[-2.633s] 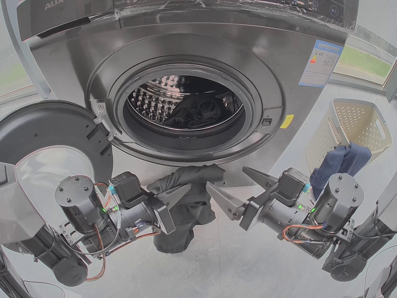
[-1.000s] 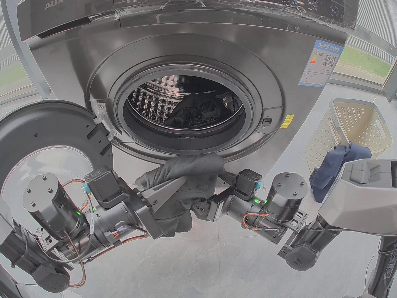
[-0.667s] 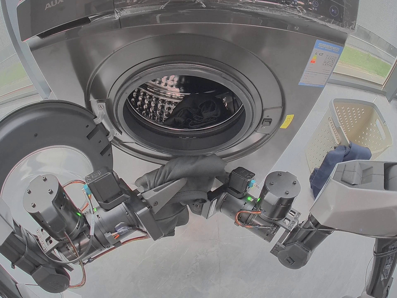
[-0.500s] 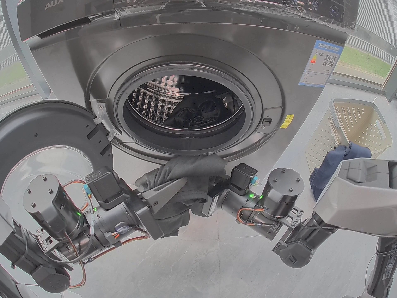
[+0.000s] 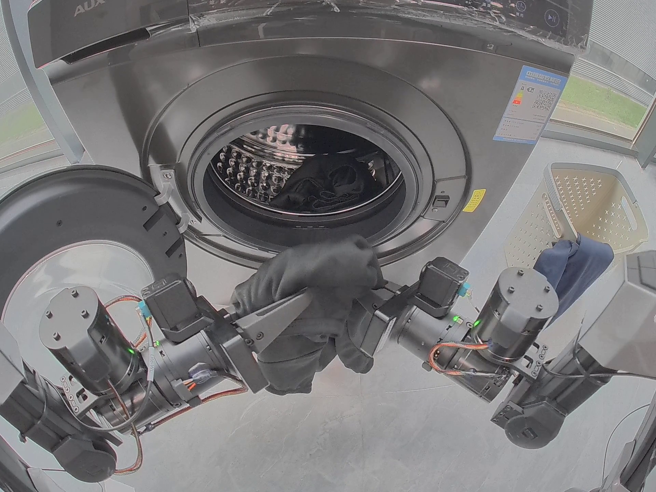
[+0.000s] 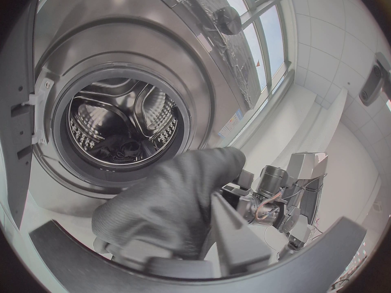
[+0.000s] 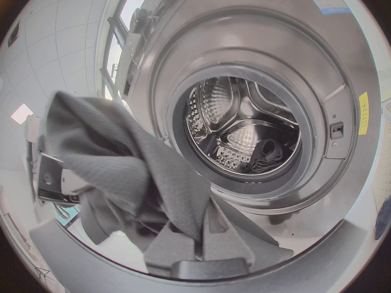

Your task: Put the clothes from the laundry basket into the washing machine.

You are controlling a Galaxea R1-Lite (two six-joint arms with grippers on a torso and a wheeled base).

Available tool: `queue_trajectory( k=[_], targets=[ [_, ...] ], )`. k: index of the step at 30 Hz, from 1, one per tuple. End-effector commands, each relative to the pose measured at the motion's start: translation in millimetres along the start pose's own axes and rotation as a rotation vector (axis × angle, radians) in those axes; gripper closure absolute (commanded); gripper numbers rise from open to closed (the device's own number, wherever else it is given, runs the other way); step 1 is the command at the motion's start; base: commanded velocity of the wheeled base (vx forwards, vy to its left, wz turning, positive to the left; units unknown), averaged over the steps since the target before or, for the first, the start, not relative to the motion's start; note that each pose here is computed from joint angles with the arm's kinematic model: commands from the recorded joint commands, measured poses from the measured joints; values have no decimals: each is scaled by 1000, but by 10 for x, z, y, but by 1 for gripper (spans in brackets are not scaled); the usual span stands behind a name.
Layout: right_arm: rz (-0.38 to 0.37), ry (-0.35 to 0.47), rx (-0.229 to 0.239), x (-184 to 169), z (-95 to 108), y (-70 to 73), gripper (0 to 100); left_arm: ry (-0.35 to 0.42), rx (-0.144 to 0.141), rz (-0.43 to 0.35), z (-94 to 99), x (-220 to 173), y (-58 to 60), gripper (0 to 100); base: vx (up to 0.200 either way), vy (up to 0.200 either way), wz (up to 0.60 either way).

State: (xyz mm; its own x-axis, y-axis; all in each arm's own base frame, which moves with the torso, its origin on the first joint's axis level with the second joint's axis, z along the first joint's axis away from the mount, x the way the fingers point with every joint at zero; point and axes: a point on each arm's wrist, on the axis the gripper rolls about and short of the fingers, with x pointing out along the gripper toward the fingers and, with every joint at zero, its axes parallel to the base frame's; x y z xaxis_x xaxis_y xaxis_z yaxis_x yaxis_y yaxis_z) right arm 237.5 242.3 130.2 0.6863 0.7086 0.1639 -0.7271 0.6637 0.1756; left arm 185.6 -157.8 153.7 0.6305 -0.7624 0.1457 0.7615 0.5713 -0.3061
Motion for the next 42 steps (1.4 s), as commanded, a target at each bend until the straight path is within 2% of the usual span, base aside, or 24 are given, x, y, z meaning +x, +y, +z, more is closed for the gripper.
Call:
queue_trajectory(
  k=[1, 3, 10, 18, 19, 30, 37, 42],
  targets=[
    [33, -39, 15, -129, 194, 120, 100, 10, -31, 14, -32, 29, 38, 0, 0, 0, 0],
    [45, -38, 23, -183, 222, 159, 100, 24, -48, 27, -70, 30, 61, 0, 0, 0, 0],
    [58, -24, 28, -298, 244, 203, 100, 85, -63, 85, -224, 56, 223, 0, 0, 0, 0],
    [63, -20, 30, -302, 236, 224, 100, 142, -70, 113, -392, 127, 312, 0, 0, 0, 0],
    [64, -22, 30, -299, 238, 225, 100, 153, -73, 129, -426, 131, 358, 0, 0, 0, 0],
    [48, -29, 30, -293, 257, 181, 100, 189, -78, 157, -492, 61, 402, 0, 0, 0, 0],
    [36, -71, 30, -341, 394, 146, 100, 235, -81, 181, -586, 7, 440, 0, 0, 0, 0],
    [32, -79, 30, -337, 415, 132, 100, 255, -82, 188, -628, -7, 451, 0, 0, 0, 0]
  ],
)
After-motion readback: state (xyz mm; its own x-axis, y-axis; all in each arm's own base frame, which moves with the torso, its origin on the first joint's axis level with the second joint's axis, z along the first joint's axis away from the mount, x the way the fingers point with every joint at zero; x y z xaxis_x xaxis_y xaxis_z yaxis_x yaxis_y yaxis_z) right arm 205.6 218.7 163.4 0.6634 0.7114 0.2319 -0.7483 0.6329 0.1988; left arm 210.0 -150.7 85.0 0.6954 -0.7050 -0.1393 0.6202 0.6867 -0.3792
